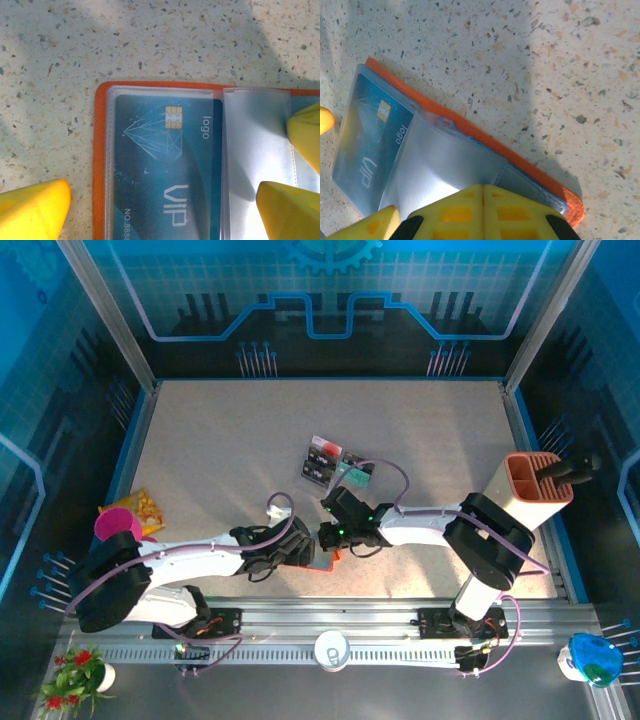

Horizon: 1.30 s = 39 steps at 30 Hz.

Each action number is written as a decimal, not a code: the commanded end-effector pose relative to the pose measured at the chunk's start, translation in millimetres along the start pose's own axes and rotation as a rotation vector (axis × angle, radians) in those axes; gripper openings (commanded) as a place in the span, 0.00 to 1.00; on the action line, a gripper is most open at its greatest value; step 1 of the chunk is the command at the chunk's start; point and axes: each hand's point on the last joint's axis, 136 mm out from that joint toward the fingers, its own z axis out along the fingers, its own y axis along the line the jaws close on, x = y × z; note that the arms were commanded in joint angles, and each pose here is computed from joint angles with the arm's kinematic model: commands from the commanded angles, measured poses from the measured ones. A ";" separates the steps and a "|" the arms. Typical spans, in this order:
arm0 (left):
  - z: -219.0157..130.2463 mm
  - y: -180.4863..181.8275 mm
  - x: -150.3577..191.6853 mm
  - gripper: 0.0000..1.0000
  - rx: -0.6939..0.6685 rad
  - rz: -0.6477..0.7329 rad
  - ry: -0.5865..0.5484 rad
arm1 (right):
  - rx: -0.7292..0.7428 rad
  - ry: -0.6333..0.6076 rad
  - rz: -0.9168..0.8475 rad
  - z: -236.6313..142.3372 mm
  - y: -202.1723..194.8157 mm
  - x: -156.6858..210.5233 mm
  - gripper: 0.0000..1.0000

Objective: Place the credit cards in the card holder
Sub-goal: Flip over the card slot on the card holder.

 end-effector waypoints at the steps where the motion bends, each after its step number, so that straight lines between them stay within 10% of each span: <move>1: 4.1 8.5 4.8 0.89 -0.037 0.019 -0.002 | 0.002 0.027 -0.017 2.6 2.1 5.0 0.08; 19: 14.0 13.0 18.0 0.67 -0.019 -0.005 0.014 | -0.037 -0.042 0.036 -15.9 4.9 -0.8 0.38; 39: 6.6 12.0 12.8 0.69 0.001 -0.014 -0.011 | -0.129 -0.007 0.051 -1.0 27.8 -9.3 0.28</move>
